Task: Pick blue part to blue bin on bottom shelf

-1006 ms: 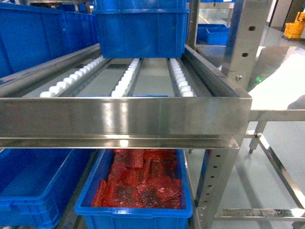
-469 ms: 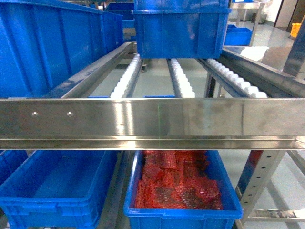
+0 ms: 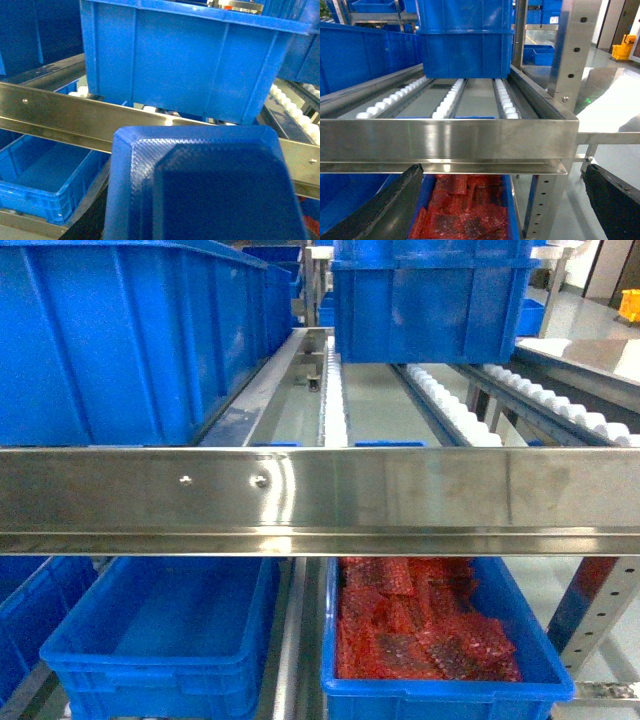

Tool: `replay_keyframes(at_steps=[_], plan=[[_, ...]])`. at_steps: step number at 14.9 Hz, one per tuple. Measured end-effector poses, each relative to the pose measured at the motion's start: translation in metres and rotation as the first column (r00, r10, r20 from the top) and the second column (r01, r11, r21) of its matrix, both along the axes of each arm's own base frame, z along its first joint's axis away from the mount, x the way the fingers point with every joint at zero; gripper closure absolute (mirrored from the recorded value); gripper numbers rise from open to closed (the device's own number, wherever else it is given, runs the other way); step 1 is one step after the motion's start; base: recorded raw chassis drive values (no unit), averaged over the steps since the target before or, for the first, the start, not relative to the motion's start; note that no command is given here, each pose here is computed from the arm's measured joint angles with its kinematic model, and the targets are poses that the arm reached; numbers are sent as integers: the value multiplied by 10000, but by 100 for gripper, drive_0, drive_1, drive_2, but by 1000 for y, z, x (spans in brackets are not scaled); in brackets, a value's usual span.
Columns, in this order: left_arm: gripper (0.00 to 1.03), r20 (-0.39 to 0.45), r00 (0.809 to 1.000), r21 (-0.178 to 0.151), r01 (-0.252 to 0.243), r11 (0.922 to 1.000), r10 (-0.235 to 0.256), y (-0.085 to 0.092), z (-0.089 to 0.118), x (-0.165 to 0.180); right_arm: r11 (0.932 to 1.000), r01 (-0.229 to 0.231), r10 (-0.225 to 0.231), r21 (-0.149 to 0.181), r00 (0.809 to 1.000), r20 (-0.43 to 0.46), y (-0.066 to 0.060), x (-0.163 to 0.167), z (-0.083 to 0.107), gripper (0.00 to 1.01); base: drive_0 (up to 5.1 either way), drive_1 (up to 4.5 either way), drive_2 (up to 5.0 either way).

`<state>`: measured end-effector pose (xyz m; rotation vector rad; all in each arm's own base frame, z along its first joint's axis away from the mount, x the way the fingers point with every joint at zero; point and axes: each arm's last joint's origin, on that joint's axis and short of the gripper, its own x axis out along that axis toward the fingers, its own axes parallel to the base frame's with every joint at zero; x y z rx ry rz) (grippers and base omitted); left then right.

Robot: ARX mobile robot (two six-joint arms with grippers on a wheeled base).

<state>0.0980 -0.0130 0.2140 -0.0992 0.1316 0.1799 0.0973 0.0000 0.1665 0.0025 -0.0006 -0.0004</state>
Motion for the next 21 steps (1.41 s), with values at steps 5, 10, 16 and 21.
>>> replay_keyframes(at_steps=[5, 10, 16, 21], plan=[[60, 11, 10000, -2, -8, 10000, 8, 0, 0, 0, 10000, -31, 31, 0, 10000, 8, 0, 0, 0, 3, 0, 0, 0], [60, 12, 10000, -1, -11, 10000, 11, 0, 0, 0, 10000, -31, 31, 0, 10000, 8, 0, 0, 0, 3, 0, 0, 0], [60, 34, 10000, -7, -11, 10000, 11, 0, 0, 0, 10000, -31, 31, 0, 10000, 34, 0, 0, 0, 3, 0, 0, 0], [60, 8, 10000, -4, -8, 10000, 8, 0, 0, 0, 10000, 4, -4, 4, 10000, 11, 0, 0, 0, 3, 0, 0, 0]])
